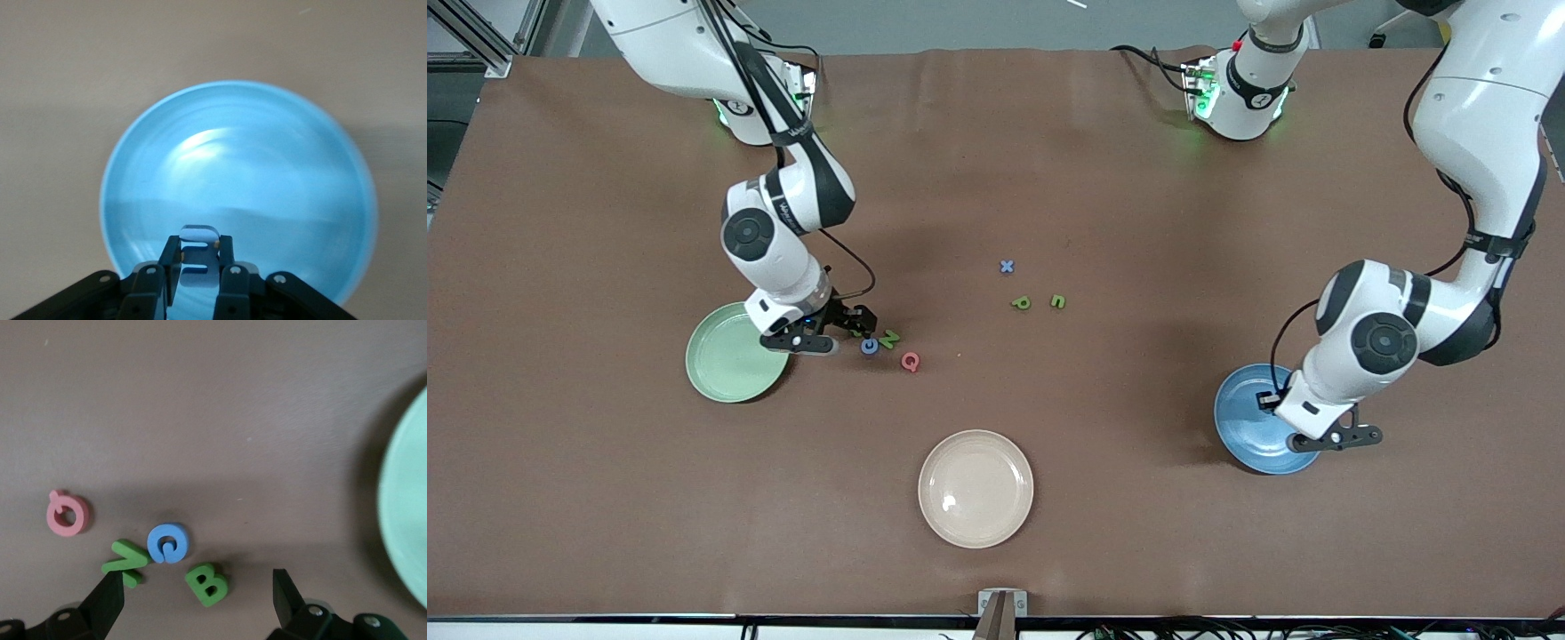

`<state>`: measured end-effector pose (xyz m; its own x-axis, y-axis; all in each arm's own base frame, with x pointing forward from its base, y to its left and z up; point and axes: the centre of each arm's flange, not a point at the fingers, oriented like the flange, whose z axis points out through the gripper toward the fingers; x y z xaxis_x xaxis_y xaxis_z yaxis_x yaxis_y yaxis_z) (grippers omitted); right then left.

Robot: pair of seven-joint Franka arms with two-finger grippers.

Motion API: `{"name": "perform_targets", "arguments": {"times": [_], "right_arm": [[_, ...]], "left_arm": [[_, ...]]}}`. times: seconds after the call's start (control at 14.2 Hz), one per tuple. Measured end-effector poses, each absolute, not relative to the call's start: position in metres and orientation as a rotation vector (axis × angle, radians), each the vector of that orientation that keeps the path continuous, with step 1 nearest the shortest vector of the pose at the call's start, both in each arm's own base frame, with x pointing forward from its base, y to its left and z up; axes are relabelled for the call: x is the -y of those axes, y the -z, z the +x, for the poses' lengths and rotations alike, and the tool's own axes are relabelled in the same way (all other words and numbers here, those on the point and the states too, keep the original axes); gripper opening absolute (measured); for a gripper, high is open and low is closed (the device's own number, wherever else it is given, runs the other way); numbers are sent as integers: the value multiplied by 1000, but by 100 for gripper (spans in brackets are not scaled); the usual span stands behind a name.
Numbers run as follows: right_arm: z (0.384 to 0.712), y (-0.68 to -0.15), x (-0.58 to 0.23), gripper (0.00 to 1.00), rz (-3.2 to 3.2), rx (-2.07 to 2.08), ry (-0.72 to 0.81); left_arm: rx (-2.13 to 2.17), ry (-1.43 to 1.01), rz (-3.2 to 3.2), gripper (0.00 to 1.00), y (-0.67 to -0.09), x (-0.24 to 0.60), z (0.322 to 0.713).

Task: Sort upper and lower case letters into plates
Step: 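Carry the blue letter into the blue plate with the left gripper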

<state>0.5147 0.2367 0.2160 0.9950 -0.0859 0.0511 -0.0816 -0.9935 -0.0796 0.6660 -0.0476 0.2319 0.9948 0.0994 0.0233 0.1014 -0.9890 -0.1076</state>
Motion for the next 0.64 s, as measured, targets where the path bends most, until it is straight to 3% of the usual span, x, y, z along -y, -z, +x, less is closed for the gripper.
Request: {"name": "perform_targets", "arguments": {"times": [0.28,0.42,0.64], "right_arm": [[509,-203,-243,95,-3139,83,101],[508,-199,-242,93,-3147,106,93],[504,-190,-244,89,-3156,125,74]], "left_arm": [[183,-62,-3034,27,-203,23,654],[205,-73,-3032,42,-201,15,652],[292,-61,-3033,74,-204,8,653]]}}
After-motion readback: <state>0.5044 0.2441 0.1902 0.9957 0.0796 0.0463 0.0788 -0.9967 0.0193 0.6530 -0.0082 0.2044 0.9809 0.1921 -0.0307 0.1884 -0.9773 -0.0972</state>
